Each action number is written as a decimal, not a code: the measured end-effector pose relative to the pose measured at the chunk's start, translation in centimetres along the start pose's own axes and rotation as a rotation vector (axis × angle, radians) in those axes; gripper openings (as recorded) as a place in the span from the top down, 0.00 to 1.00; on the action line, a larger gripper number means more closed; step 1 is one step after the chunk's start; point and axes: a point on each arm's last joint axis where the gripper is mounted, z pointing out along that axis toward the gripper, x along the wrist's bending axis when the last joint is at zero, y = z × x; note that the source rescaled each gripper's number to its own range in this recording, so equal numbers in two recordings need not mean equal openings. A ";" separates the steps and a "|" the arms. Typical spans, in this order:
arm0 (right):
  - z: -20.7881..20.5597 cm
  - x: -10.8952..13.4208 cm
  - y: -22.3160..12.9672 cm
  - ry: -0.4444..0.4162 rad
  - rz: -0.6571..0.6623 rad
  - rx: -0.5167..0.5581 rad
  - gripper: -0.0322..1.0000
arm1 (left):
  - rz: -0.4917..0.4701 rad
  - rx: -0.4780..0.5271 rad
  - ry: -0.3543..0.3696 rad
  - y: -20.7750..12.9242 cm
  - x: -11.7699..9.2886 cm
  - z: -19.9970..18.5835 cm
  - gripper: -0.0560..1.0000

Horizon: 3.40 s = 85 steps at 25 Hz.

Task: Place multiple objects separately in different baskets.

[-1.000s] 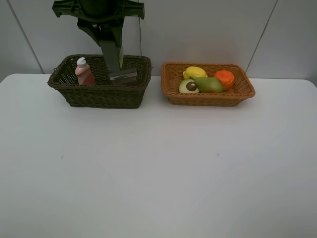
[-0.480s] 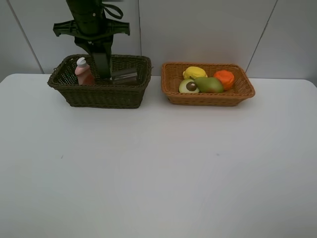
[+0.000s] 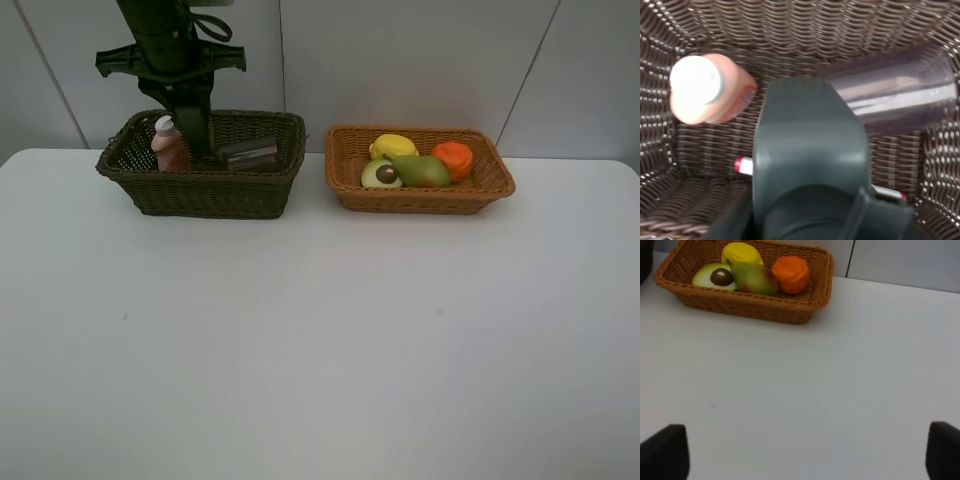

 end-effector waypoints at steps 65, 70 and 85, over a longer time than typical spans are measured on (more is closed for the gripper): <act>0.0 0.0 0.0 0.000 0.000 0.000 0.00 | -0.163 0.000 0.082 0.1 0.7 2.6 0.00; 0.0 0.0 0.0 0.000 0.000 0.000 0.00 | -0.162 0.023 0.101 -0.2 0.9 2.4 0.00; 0.0 0.0 0.0 0.000 0.000 0.000 0.00 | 0.107 -0.012 0.100 -2.2 -1.6 -6.4 0.00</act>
